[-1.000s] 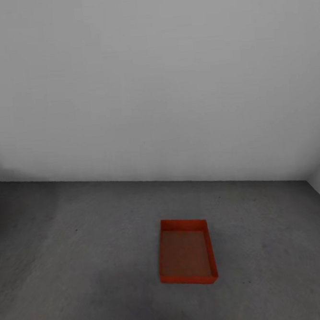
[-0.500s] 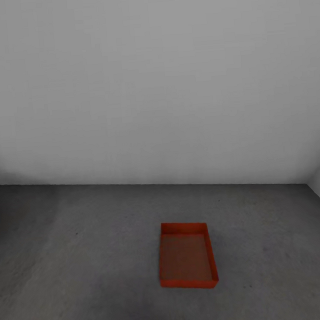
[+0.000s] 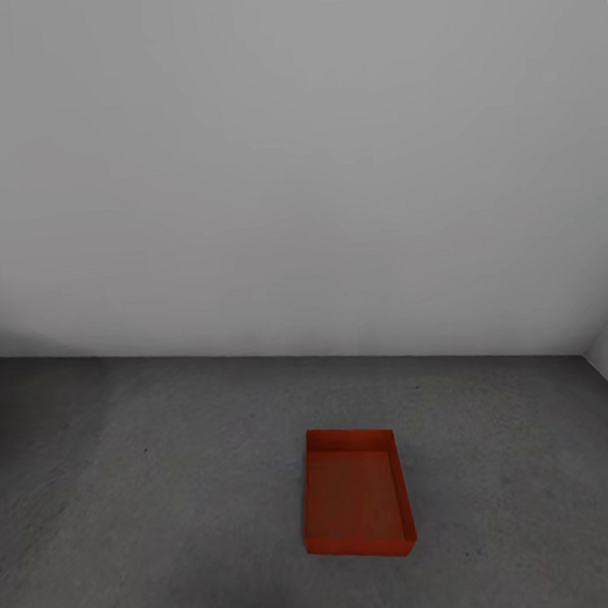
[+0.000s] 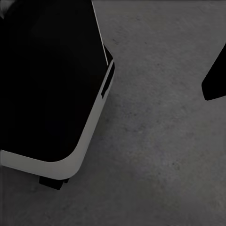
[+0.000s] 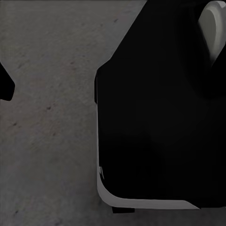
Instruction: Move the two storage containers from the living room to the garage. In the garage, place one container on the floor and stack the other container on top of it (either order is fine).
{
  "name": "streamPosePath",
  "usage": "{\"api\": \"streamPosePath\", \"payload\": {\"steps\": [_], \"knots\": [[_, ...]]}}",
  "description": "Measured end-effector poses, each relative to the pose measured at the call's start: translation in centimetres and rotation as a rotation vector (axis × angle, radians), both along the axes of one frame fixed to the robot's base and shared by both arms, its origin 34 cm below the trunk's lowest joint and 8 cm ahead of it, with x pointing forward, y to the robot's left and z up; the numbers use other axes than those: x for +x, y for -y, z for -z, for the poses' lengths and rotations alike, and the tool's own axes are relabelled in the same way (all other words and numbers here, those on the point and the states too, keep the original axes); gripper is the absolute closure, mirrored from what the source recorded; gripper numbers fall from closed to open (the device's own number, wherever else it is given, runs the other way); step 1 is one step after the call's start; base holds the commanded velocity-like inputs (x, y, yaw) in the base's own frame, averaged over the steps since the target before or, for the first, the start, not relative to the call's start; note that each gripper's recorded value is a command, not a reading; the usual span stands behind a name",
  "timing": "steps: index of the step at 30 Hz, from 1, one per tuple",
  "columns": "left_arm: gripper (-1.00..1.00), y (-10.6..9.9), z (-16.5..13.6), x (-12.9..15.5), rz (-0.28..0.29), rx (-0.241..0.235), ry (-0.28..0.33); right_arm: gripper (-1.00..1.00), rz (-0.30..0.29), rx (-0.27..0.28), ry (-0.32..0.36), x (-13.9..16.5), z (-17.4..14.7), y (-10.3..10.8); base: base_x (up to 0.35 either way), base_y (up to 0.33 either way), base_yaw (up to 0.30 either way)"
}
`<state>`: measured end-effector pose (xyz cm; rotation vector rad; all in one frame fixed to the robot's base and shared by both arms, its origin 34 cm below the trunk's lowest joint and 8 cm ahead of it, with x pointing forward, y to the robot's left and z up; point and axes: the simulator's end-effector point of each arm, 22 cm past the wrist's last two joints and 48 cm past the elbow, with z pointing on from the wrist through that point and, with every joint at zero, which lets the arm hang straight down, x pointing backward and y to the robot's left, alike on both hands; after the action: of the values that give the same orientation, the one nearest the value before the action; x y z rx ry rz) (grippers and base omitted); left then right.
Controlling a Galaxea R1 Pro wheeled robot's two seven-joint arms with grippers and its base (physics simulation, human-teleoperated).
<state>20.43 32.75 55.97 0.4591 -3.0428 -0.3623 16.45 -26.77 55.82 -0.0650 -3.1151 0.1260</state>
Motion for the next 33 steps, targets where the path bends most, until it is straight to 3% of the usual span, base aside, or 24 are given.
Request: {"api": "streamPosePath", "payload": {"steps": [11, 33], "knots": [[-1.0, 0.0, -0.1, 0.7, 0.0, 0.0, 0.018, -1.0, 0.001, 0.031, 0.02, 0.8, 0.0, -0.7, 0.0, 0.0, -0.07], [-1.0, 0.0, -0.4, 1.3, 0.0, -0.001, 0.042, -1.0, 0.003, 0.022, 0.06, 2.3, -0.2, -0.5, 0.0, 0.0, -0.027]]}}
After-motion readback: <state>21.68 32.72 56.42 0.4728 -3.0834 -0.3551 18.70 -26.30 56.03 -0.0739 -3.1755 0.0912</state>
